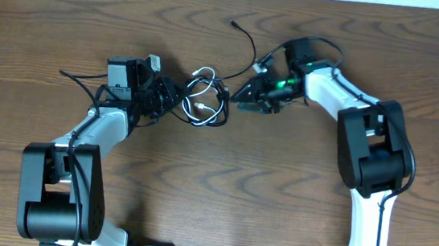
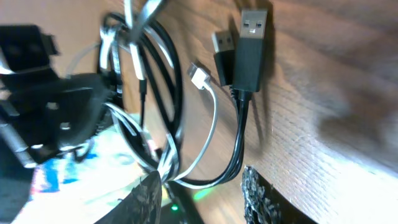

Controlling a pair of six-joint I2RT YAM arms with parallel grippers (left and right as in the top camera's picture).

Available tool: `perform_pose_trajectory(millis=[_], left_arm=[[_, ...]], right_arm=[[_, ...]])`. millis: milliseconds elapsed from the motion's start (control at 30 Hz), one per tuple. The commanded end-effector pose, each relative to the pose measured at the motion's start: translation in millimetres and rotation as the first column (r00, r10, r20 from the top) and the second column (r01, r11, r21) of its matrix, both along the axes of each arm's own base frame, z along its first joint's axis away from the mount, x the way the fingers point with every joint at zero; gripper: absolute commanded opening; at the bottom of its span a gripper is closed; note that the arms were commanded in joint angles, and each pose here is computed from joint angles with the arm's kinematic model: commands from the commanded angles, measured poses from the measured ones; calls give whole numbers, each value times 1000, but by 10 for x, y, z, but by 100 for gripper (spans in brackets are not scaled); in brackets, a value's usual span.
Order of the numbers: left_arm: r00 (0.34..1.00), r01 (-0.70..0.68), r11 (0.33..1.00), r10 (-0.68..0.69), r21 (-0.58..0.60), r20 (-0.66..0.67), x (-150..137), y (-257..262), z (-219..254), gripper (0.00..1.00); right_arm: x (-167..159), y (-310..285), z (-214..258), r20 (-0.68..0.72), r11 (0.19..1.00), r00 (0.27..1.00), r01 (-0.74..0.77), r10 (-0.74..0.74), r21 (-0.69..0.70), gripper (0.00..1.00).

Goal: Untangle cables

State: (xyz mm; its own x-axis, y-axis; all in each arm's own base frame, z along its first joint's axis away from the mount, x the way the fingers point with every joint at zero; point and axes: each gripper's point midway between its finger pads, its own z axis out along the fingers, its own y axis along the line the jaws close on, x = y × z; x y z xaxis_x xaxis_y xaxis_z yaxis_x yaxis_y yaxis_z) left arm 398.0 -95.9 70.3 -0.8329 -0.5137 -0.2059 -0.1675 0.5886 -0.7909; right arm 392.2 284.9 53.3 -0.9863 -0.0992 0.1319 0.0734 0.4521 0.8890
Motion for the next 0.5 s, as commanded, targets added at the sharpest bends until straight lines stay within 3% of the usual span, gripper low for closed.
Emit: perform_pose_trajectory(millis=[0, 167, 467], left_arm=[[1000, 22, 1000, -22, 1, 5, -17, -29, -25, 8], [1000, 22, 1000, -22, 1, 7, -14, -29, -22, 8], [1000, 22, 1000, -22, 0, 7, -15, -29, -22, 7]], right_arm=[[-81, 95, 279, 17, 994, 999, -44, 43, 95, 39], [-172, 238, 285, -14, 994, 998, -60, 62, 92, 40], [-240, 477, 206, -58, 999, 997, -42, 43, 23, 31]])
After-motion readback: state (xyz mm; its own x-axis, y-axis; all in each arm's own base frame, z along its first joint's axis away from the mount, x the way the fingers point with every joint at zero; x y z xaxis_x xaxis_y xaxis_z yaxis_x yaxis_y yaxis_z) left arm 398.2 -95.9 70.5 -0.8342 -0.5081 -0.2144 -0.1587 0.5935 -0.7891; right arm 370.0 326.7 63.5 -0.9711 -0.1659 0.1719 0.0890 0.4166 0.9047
